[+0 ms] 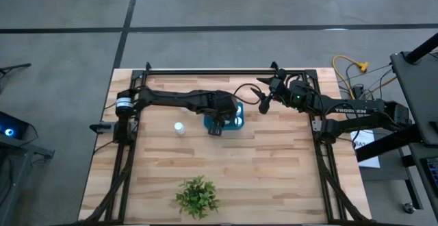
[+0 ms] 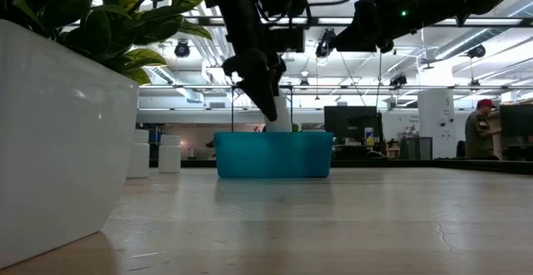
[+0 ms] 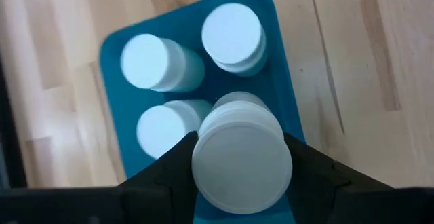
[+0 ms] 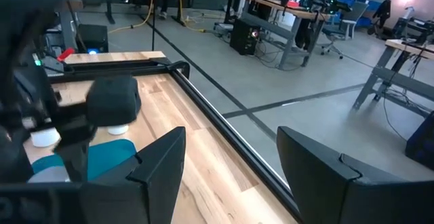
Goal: Pick and place pill bottles into a basket
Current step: Put the white medicine bottle into the blue bin
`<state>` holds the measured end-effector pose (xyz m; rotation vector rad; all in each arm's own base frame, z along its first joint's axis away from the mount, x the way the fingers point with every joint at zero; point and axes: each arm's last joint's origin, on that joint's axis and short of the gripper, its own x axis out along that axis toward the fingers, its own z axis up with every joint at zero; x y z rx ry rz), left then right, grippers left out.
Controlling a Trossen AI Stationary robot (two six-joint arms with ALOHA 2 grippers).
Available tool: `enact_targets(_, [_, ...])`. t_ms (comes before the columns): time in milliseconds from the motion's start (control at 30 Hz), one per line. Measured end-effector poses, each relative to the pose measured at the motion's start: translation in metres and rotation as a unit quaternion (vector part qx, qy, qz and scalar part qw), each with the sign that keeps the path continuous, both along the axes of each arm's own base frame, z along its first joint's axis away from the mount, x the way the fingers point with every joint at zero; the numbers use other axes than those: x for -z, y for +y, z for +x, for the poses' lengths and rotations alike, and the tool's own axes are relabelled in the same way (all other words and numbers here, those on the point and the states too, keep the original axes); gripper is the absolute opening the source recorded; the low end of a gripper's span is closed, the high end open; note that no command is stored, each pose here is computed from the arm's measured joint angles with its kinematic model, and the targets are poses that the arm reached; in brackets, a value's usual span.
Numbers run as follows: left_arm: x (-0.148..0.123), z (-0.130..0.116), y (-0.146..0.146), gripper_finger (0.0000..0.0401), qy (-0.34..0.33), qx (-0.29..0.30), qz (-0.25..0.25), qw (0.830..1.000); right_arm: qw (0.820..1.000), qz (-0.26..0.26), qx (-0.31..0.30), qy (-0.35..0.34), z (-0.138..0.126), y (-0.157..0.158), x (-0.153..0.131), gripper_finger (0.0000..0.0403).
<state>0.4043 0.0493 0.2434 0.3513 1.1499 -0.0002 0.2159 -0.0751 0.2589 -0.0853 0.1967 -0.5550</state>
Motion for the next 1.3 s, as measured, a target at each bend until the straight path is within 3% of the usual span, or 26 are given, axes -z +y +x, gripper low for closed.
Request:
enact_targets(400, [0.027, 0.012, 0.004, 0.0156, 0.027, 0.004, 0.000, 1.000, 1.000, 0.002, 0.000, 0.003, 0.000, 0.000, 0.001, 0.0224])
enact_targets(1033, [0.031, 0.013, 0.011, 0.0156, 0.024, 0.001, 0.000, 1.000, 1.000, 0.002, 0.000, 0.003, 0.000, 0.000, 0.001, 0.0224])
enact_targets(1300, [0.036, 0.014, 0.012, 0.0156, 0.025, 0.008, -0.022, 0.999, 1.000, 0.004, 0.000, 0.002, 0.000, 0.000, 0.001, 0.0224])
